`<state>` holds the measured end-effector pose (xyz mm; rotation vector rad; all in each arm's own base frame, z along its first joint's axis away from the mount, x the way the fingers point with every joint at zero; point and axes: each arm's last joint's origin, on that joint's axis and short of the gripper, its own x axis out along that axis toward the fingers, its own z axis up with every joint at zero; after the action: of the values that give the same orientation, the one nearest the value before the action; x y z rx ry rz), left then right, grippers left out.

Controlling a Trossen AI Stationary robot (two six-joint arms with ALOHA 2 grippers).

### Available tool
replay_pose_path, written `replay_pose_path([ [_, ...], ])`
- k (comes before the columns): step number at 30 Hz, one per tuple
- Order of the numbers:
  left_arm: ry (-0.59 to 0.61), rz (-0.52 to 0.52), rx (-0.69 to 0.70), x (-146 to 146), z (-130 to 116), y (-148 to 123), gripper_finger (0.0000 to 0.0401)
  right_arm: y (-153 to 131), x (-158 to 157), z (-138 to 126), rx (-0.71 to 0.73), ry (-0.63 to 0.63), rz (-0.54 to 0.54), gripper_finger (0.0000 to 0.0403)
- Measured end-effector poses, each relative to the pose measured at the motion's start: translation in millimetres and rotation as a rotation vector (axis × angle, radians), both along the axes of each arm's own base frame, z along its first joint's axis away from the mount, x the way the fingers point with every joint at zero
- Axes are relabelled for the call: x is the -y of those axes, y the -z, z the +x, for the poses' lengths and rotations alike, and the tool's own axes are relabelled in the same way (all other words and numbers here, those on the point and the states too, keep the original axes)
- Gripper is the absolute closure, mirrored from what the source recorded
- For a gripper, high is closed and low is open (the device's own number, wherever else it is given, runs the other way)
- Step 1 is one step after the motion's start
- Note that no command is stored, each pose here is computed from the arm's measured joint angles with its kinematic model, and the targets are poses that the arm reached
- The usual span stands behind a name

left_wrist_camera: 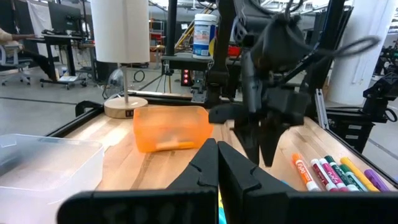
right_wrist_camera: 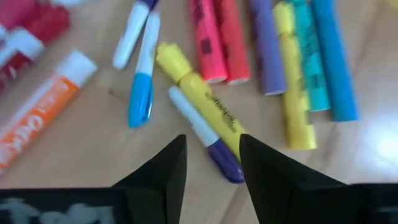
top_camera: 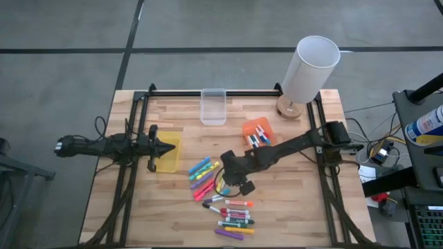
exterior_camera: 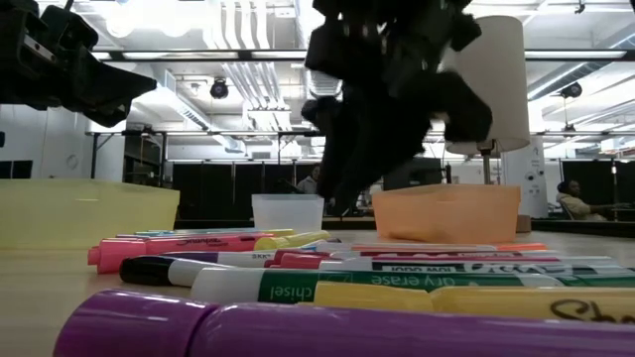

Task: Pick & Place Markers
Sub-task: Put the top small violet marker into the orange bin

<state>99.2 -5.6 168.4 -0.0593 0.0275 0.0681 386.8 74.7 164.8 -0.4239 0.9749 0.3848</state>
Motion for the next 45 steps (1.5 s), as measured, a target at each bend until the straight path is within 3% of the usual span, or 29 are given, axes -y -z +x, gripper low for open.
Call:
replay_pose_path([
  [7,0.000,0.000,0.000,0.0,0.0,-0.1,0.0401,23.5,-2.1,9.8,-0.093,-0.051,-0.050,0.0271],
  [18,0.000,0.000,-0.001,0.0,0.1,0.1,0.0401,24.0,-2.4,18.9,-0.104,-0.084,-0.119,0.0278],
  [32,-0.001,0.000,-0.002,0.0,0.1,0.2,0.0401,36.6,-2.5,16.5,-0.193,-0.006,-0.011,0.0344],
  [39,0.000,0.000,-0.002,0.0,0.1,0.2,0.0401,21.7,-2.5,16.3,-0.242,0.049,-0.022,0.0367],
  [45,-0.001,0.000,-0.002,0.0,0.1,0.2,0.0401,-11.2,1.1,22.0,-0.267,0.145,-0.061,0.0365],
])
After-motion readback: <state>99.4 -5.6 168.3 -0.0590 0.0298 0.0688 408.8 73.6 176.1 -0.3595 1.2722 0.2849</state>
